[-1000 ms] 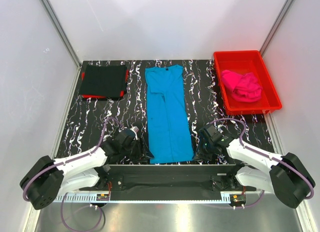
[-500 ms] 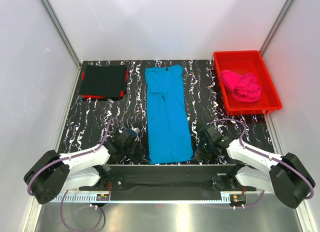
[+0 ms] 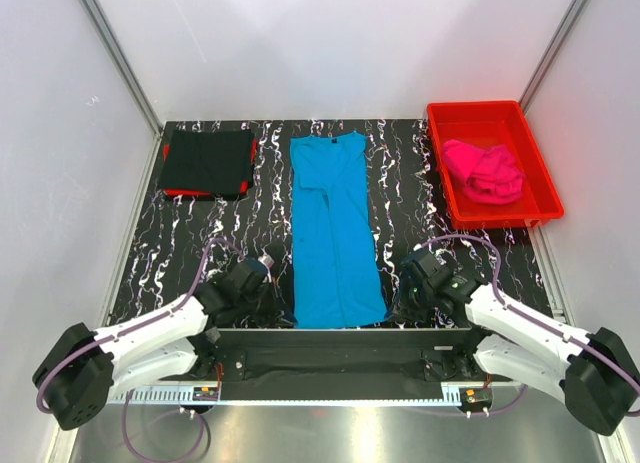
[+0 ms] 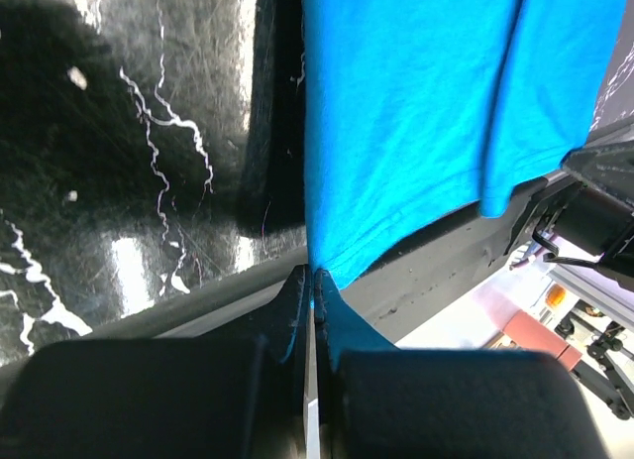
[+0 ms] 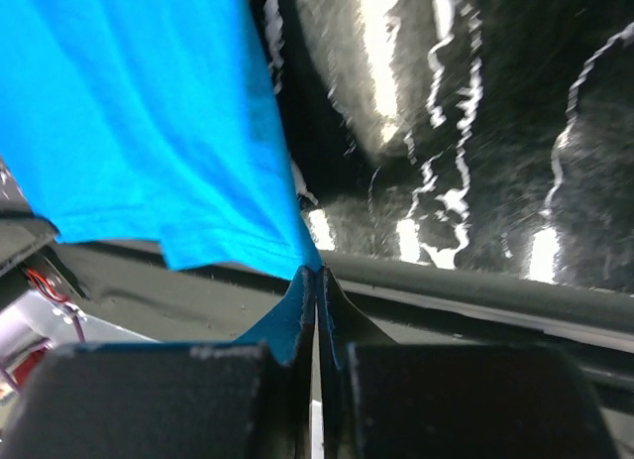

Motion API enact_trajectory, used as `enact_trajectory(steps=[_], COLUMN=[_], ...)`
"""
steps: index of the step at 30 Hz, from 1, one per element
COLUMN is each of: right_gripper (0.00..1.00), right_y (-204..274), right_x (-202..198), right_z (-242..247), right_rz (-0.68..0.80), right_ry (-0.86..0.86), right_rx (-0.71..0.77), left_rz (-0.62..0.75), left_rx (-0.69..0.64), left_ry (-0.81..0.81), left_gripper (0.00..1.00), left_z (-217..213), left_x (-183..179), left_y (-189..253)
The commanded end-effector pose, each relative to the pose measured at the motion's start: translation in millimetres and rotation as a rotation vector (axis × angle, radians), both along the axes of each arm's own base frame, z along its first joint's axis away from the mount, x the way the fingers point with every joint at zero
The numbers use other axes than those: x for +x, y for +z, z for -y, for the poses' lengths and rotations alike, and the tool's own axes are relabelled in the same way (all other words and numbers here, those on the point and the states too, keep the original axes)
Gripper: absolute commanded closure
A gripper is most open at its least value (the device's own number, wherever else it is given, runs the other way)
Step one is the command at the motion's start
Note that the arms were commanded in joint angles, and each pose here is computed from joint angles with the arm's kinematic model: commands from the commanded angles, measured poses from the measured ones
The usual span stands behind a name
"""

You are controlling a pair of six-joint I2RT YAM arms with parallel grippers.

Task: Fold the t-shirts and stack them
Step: Fold the tshirt

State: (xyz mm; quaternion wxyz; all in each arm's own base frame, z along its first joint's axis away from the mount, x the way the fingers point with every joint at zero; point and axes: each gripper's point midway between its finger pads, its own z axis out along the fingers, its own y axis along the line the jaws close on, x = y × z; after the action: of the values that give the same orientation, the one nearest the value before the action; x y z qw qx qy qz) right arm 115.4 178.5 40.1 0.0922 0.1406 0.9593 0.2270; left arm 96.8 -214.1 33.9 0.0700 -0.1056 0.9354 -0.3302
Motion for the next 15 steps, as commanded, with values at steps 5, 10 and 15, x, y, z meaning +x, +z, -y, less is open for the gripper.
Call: enact_trajectory(steps=[5,10,15], right_gripper=[1.0,1.0,1.0], right_y=[12.2,37.1,54.5], right_x=[-10.9,6.8,31.0], right_z=[-16.0,-19.2,-25.1], right_rz=[0.02,0.111,0.183], right_ry=[0.036,0.013,0.017], right_rx=[0.051,0.063,0.016], left_rz=[-0.014,0.009,0.025], left_rx=[-0.045,-0.052,-0.051], left_ry=[-0.001,-0.002,-0.023], left_gripper=[1.0,1.0,1.0], left_z=[5.9,12.7,22.0], left_x=[-5.0,4.2,22.4], left_y=[13.7,28.3,43.2])
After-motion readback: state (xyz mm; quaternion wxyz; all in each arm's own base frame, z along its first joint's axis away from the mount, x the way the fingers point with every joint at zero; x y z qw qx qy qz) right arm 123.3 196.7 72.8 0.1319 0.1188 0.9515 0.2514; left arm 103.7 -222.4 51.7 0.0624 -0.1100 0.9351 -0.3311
